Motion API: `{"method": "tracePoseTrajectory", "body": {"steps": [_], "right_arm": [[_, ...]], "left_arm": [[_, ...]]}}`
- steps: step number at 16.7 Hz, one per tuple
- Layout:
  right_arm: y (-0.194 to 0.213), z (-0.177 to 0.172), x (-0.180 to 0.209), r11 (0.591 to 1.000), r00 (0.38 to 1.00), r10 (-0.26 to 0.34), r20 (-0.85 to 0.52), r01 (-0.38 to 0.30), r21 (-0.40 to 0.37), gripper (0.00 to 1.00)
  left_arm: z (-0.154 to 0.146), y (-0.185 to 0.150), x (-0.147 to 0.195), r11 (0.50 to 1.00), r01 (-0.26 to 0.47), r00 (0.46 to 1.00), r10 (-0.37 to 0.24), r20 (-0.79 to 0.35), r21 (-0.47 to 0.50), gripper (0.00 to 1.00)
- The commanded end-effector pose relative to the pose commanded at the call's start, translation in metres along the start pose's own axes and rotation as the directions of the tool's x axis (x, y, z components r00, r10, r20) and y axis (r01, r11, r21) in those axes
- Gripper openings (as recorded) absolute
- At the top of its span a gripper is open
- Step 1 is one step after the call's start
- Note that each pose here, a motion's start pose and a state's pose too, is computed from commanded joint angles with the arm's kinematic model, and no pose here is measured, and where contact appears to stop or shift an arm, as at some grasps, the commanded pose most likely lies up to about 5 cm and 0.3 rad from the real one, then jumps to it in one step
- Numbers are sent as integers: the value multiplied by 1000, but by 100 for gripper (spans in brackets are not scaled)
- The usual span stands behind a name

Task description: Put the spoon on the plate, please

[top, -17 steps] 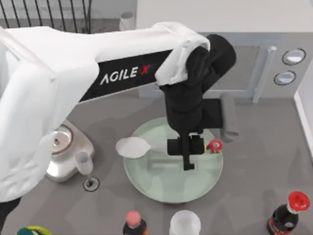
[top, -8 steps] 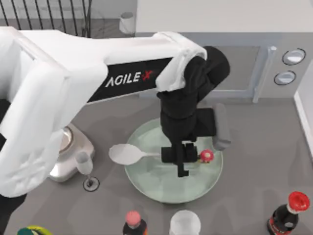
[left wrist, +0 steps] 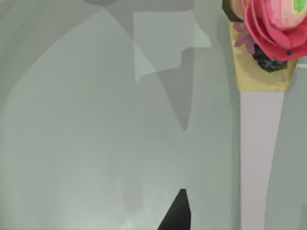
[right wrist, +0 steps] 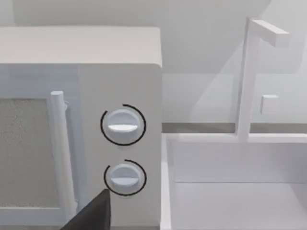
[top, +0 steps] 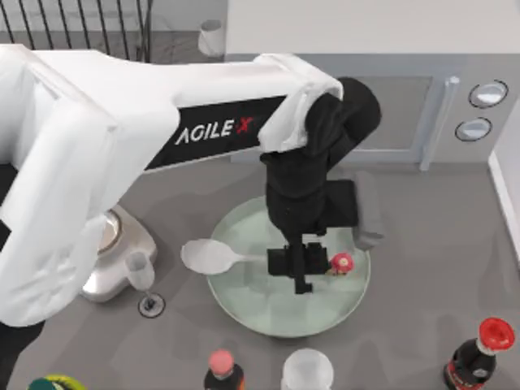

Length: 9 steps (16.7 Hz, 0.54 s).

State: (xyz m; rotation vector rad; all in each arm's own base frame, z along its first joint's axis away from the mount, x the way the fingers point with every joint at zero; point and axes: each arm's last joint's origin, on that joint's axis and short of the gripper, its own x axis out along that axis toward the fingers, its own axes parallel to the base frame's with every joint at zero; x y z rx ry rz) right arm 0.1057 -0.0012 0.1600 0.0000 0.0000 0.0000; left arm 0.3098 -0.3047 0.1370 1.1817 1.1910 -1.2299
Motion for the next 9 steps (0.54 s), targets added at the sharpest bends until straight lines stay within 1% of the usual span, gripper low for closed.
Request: {"method": "tracePoseTrajectory", "body": {"steps": [3, 4, 9], "right_arm": [[0, 0, 0, 1000, 1000, 0, 0, 0, 0, 100], [0, 0, 0, 1000, 1000, 0, 0, 0, 0, 100], [0, 0, 0, 1000, 1000, 0, 0, 0, 0, 100]], "left_arm": [[0, 0, 0, 1000, 0, 1000, 0, 0, 0, 98], [0, 0, 0, 1000, 0, 1000, 0, 0, 0, 100], [0, 0, 0, 1000, 0, 1000, 0, 0, 0, 100]]}}
